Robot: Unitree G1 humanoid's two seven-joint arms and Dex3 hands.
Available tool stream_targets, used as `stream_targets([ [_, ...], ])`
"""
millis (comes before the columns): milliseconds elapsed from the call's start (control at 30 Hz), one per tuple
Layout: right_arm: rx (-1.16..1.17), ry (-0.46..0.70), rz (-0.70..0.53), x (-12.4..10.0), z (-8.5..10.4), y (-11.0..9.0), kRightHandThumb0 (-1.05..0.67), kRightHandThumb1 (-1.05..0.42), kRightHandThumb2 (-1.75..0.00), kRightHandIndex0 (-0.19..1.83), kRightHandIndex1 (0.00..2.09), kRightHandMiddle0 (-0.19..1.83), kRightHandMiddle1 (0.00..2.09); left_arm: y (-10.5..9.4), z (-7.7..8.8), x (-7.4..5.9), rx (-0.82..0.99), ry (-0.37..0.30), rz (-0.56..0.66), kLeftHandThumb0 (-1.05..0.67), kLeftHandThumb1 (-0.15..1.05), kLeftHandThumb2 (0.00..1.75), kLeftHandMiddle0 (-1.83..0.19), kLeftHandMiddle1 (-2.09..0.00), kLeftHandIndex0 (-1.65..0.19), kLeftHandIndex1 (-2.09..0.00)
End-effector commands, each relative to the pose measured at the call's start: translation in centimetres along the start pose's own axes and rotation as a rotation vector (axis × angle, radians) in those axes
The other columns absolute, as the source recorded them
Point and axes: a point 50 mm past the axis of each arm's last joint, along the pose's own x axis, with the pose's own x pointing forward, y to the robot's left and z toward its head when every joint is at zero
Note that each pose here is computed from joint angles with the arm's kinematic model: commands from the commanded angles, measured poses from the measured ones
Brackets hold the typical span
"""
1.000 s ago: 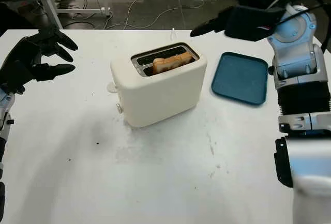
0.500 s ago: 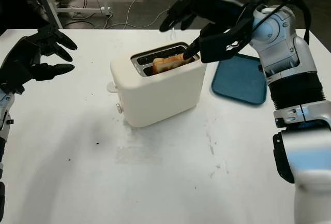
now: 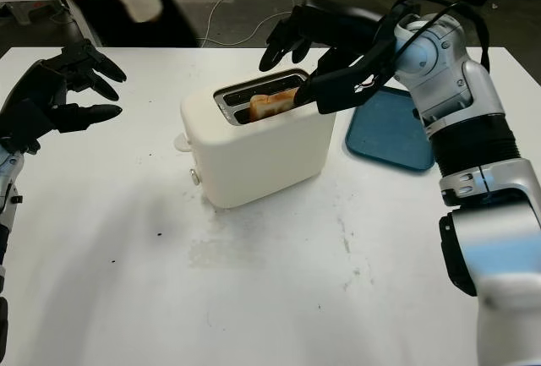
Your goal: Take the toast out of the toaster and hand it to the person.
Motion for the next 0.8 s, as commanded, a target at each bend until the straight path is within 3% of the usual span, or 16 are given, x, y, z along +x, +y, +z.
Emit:
stream_targets([
  [0,-0.02,-0.019,-0.018,0.4,0.3,-0.2,-0.6,-0.64,0.0,0.81,0.74,1.0,0.06,0.1,0.2,0.1,0.003,-0.013,0.005,-1.05,0.92,0.05,-0.29,-1.5,-0.22,-1.41],
  [367,-0.038,0.012,-0.01,1.1,0.1,0.5,-0.63,-0.66,-0.01,0.75,0.7,0.97,0.03,0.1,0.2,0.0,-0.003,-0.017,0.005,-1.05,0.92,0.05,-0.28,-1.51,-0.21,-1.42],
  [533,-0.026,0.017,0.011,1.2,0.0,1.0,-0.54,-0.67,-0.01,0.79,0.64,0.96,0.02,0.1,0.1,0.0,-0.006,-0.011,0.007,-1.05,0.92,0.05,-0.29,-1.5,-0.22,-1.41],
  [633,-0.019,0.014,0.014,1.3,-0.1,1.3,-0.55,-0.68,0.0,0.8,0.8,0.96,0.01,0.0,0.1,0.0,-0.018,-0.01,0.01,-1.05,0.92,0.03,-0.29,-1.49,-0.23,-1.4],
  [767,-0.006,0.026,0.03,1.5,-0.2,1.6,-0.54,-0.66,0.0,0.77,0.76,0.97,0.01,0.0,0.0,-0.1,-0.02,-0.008,0.011,-1.05,0.92,0.03,-0.3,-1.48,-0.24,-1.38],
])
